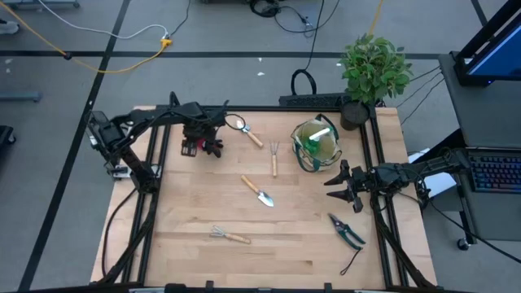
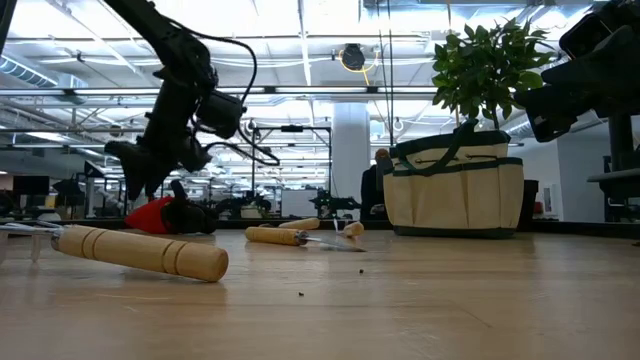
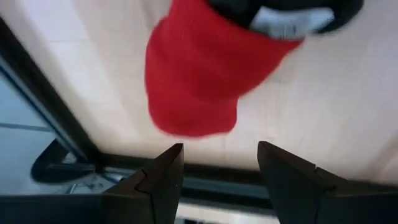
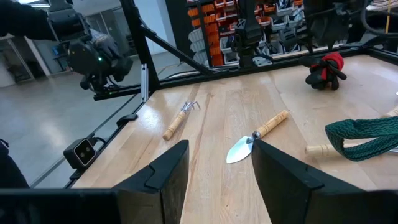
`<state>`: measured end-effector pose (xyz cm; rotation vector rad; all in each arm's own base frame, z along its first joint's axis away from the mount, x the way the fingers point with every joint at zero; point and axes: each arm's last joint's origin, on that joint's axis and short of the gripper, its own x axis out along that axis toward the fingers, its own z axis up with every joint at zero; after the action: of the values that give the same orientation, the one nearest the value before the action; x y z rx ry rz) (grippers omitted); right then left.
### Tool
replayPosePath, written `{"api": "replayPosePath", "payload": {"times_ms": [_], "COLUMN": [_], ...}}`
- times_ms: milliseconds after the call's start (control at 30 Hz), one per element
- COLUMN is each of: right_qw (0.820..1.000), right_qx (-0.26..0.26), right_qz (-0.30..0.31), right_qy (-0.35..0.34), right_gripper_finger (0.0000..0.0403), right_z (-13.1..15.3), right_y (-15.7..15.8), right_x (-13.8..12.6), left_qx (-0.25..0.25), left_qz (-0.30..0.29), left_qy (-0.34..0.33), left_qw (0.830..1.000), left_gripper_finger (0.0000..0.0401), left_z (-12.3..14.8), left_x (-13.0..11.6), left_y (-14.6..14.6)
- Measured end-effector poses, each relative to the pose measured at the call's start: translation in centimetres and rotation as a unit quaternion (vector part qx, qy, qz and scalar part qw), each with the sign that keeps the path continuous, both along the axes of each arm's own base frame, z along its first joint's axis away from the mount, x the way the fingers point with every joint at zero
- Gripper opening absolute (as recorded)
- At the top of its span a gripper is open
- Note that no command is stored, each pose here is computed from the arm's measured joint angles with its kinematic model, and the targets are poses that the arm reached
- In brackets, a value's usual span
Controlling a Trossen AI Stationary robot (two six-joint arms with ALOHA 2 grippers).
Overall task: Pick & Place Garden tools in Gardening bag
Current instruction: Put the pair of red gloves into the gardening bag
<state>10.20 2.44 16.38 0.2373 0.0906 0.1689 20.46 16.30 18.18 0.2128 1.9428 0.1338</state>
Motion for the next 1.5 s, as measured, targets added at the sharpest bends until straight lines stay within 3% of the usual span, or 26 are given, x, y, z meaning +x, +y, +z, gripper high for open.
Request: {"api": "replayPosePath", "payload": {"times_ms": [167, 400, 700, 833, 1000, 1100, 1200, 1400, 1500], "right_qw": [1.0, 0.999, 0.998, 0.996, 0.988, 0.978, 0.972, 0.969, 0.965], "right_qx": [0.012, 0.04, 0.059, 0.083, 0.142, 0.182, 0.195, 0.177, 0.156], "right_qz": [-0.001, -0.003, -0.004, -0.006, -0.056, -0.094, -0.112, -0.106, -0.106], "right_qy": [0.002, 0.007, 0.01, 0.013, -0.018, -0.047, -0.073, -0.135, -0.181], "right_gripper_finger": [0.0166, 0.0166, 0.0166, 0.0166, 0.0166, 0.0166, 0.0166, 0.0166, 0.0166], "right_z": [0.0, 0.0, 0.0, 0.0, 0.7, 1.2, 1.7, 2.9, 3.8], "right_y": [0.0, 0.0, 0.0, 0.0, -0.3, -0.5, -0.7, -0.7, -0.8], "right_x": [0.0, 0.0, 0.0, 0.0, 0.1, 0.1, 0.0, -0.2, -0.4], "left_qx": [0.051, 0.007, -0.012, -0.004, 0.001, -0.035, -0.077, -0.092, -0.119], "left_qz": [0.031, -0.015, -0.061, -0.025, 0.039, 0.078, 0.114, 0.168, 0.222], "left_qy": [-0.035, -0.076, -0.104, -0.11, -0.131, -0.17, -0.223, -0.281, -0.32], "left_qw": [0.998, 0.997, 0.993, 0.994, 0.991, 0.982, 0.965, 0.94, 0.913], "left_gripper_finger": [0.0211, 0.0211, 0.0206, 0.016, 0.0065, 0.0024, 0.0024, 0.0024, 0.0024], "left_z": [-0.4, -0.7, -4.2, -4.7, -4.4, -3.4, -2.2, 0.8, 2.8], "left_x": [0.5, 0.8, 0.0, 0.0, 0.7, 1.3, 1.7, 1.6, 1.7], "left_y": [0.6, 0.9, -0.2, -1.0, -1.7, -1.9, -2.0, -2.4, -3.1]}}
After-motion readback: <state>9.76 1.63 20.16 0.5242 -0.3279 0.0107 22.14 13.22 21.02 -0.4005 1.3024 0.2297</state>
